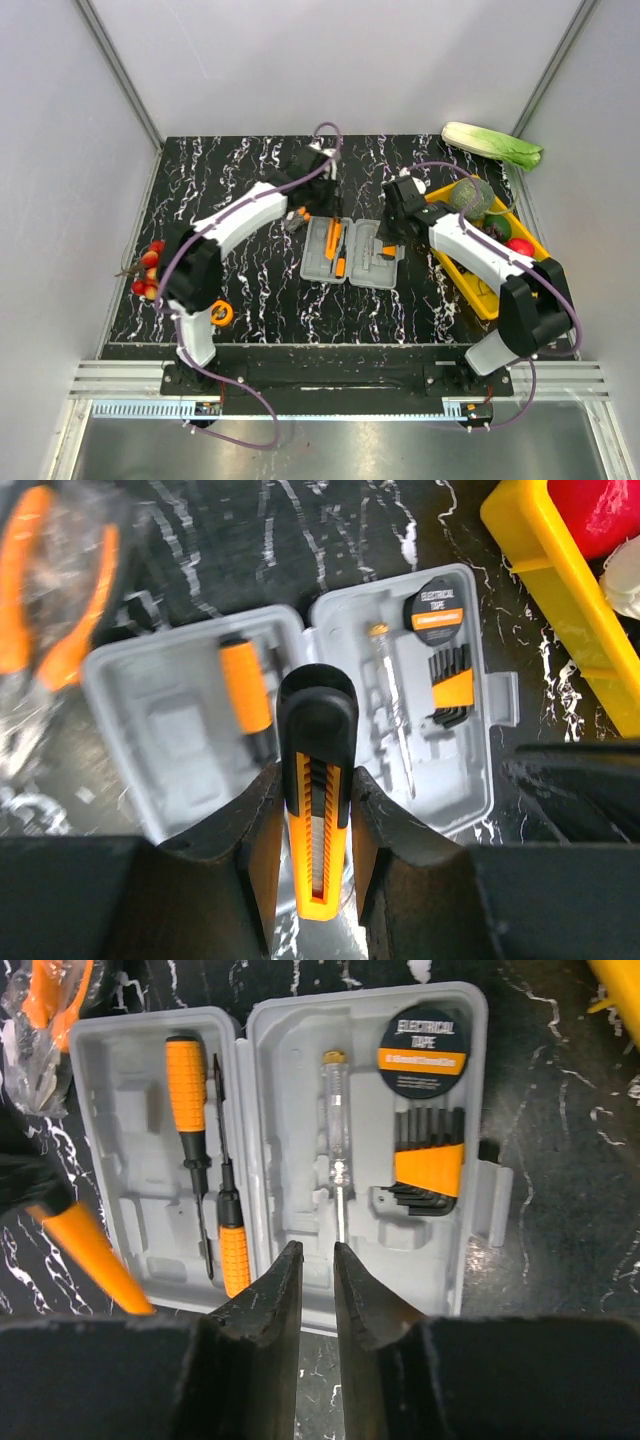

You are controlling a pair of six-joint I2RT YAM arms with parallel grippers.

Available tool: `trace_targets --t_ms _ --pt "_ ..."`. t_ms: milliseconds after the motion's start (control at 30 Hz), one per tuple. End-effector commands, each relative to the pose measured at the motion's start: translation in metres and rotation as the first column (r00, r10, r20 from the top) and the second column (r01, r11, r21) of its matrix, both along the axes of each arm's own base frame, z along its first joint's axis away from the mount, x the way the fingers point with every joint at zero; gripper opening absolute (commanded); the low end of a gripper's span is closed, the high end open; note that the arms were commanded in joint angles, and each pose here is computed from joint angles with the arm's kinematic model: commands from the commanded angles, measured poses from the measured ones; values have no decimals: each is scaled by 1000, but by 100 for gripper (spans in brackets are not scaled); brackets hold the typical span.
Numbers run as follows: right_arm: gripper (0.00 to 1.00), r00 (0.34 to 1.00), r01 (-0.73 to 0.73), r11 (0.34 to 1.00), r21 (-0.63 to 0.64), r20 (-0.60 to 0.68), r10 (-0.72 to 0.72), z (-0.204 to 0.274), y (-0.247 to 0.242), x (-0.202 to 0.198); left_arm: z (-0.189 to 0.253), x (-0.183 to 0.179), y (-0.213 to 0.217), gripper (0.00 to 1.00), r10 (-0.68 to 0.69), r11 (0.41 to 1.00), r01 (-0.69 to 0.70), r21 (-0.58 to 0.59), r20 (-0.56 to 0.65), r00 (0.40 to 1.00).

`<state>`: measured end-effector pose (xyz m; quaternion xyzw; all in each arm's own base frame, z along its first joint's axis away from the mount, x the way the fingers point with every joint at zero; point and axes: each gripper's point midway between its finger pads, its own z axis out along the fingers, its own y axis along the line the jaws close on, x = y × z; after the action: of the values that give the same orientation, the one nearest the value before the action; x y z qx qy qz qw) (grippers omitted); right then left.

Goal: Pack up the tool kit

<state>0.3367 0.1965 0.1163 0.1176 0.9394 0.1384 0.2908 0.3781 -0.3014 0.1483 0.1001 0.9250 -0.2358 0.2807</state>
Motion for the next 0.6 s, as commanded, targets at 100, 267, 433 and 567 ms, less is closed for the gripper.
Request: trace_targets --t_ms 100,267,433,567 --pt "24 991 116 993 -31 64 -114 14 -33 -4 -17 4 -61 0 -87 996 87 -11 -25 996" --pt "25 990 137 990 -38 34 -136 5 -41 -15 -30 5 -79 0 -62 998 63 1 -70 996" --pt "25 989 148 988 -30 14 -148 1 -41 -21 -38 -3 -86 0 -13 1000 9 -20 -171 985" --pt "25 989 149 988 -28 8 -149 0 -41 -21 -47 -4 -85 0 29 999 -23 35 -164 986"
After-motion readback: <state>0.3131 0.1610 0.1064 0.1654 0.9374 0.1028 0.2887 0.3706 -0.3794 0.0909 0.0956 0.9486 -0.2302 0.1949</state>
